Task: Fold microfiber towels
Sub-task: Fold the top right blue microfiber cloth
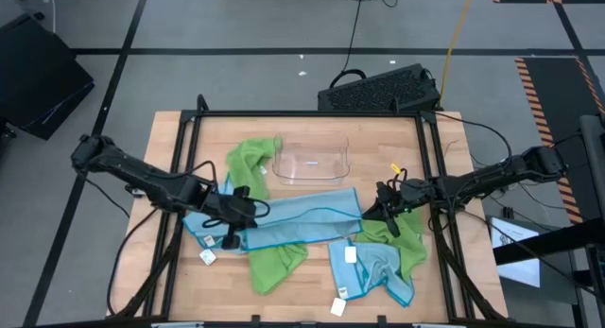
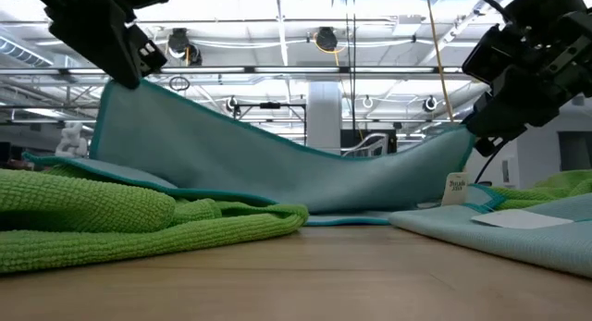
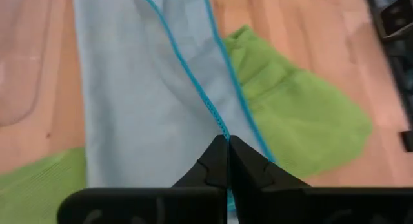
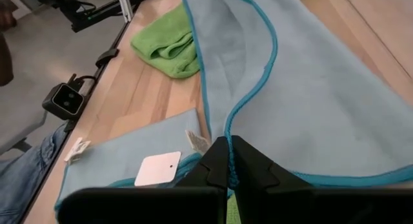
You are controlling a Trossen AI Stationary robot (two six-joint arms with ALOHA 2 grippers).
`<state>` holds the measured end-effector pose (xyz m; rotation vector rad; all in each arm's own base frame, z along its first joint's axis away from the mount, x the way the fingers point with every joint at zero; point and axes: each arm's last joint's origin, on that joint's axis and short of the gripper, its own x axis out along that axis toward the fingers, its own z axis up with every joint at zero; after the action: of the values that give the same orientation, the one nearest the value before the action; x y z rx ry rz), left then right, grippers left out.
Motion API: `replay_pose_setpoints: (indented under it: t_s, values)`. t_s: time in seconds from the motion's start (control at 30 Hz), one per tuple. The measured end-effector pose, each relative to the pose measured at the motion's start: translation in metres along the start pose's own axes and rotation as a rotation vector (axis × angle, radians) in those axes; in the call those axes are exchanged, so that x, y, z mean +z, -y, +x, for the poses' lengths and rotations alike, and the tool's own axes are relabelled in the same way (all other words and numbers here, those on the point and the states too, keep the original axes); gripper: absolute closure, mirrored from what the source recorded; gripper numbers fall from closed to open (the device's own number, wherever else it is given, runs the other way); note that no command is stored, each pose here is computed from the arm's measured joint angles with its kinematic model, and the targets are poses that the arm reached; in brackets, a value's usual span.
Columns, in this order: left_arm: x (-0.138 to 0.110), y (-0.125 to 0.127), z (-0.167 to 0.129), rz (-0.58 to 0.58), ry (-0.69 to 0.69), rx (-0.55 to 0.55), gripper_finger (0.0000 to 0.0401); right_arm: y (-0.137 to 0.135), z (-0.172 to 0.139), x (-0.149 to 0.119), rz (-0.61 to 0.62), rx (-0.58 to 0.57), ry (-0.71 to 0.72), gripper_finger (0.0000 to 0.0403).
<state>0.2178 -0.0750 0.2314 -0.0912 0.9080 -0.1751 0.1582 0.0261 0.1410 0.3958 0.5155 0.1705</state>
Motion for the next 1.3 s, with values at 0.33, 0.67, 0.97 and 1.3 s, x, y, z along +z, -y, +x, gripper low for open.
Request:
replay_pose_setpoints:
  t_s: [0.33, 0.67, 0.97, 1.3]
  values:
    - [-0.001, 0.012, 0.000, 0.016, 0.030, 0.013, 0.0395, 0.000, 0.000, -0.001, 0.000, -0.002, -0.008, 0.0398]
    - [-0.001, 0.011, -0.001, -0.021, 0.047, 0.063, 0.0342, -0.006, 0.001, -0.003, -0.019, 0.027, -0.023, 0.0329]
    - [-0.001, 0.011, -0.001, -0.056, 0.049, 0.064, 0.0319, -0.008, 0.001, -0.005, -0.012, 0.036, -0.028, 0.0296]
    - [-0.009, 0.004, 0.005, -0.231, 0.092, 0.211, 0.0320, -0.013, 0.001, -0.007, -0.017, 0.025, -0.024, 0.0296]
